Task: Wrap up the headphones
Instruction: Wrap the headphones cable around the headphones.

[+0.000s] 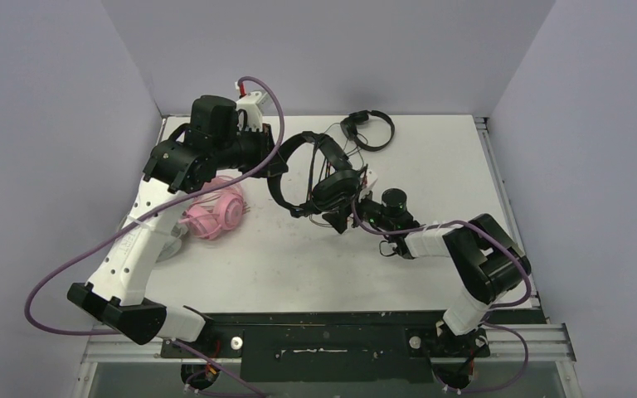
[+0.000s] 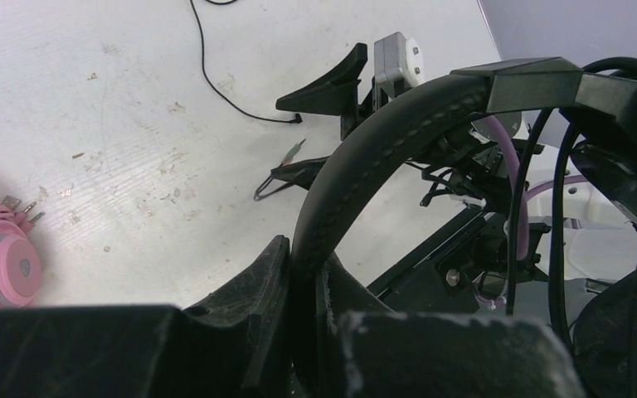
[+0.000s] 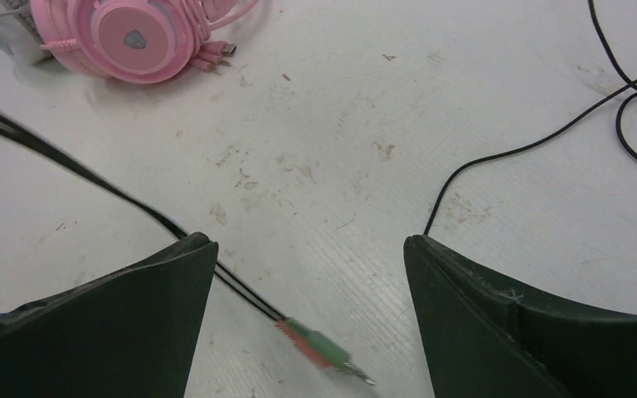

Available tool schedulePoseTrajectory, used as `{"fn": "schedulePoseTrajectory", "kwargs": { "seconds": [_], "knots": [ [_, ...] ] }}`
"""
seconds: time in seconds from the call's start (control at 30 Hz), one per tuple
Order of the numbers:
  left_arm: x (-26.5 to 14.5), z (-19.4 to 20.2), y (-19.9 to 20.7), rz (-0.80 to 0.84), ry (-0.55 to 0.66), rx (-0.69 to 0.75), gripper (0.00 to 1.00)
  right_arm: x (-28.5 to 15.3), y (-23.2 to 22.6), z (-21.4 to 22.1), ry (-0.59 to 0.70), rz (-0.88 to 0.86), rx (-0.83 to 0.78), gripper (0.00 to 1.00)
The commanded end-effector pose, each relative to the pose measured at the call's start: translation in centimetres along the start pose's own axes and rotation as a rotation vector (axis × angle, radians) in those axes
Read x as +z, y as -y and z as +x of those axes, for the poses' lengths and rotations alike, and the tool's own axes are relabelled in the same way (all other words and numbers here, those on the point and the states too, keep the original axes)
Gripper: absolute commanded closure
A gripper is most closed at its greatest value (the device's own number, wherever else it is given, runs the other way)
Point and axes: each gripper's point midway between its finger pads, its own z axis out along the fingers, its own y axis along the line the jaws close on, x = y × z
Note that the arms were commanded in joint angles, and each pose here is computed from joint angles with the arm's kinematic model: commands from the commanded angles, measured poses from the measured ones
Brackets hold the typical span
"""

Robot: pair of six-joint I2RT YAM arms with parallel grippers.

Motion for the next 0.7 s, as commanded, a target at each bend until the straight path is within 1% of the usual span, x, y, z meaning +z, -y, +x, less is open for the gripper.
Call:
{"fn": "schedulePoseTrajectory", "kwargs": {
  "seconds": [0.0,0.07,0.13,0.2,0.27,0.37,0.47,0.67],
  "knots": [
    [-1.5,-3.3,2.3,0.083,0.114,0.002,1.0,1.1,0.7,-3.4,0.111,0.004,-0.052,0.15],
    [-1.6,-3.4,2.4,0.087,0.117,0.002,1.0,1.6,-0.5,-3.0,0.091,-0.076,-0.059,0.15],
    [-1.7,-3.5,2.5,0.088,0.12,0.007,1.0,1.8,-2.1,-2.3,0.071,-0.177,-0.059,0.13],
    [-1.7,-3.6,2.4,0.083,0.122,0.008,1.0,1.8,-3.1,-1.9,0.064,-0.242,-0.052,0.11],
    [-1.8,-3.6,2.5,0.085,0.123,0.007,1.0,1.9,-3.3,-1.5,0.055,-0.26,-0.038,0.12],
    [-1.8,-3.6,2.7,0.095,0.124,0.004,1.0,1.7,-4.0,-1.2,0.048,-0.302,-0.03,0.16],
    [-1.8,-3.6,2.6,0.093,0.124,0.005,1.0,1.7,-5.1,-1.1,0.038,-0.355,-0.024,0.17],
    [-1.9,-3.7,2.9,0.106,0.126,0.0,1.0,2.3,-4.8,-0.9,0.02,-0.351,-0.015,0.2]
  ]
}}
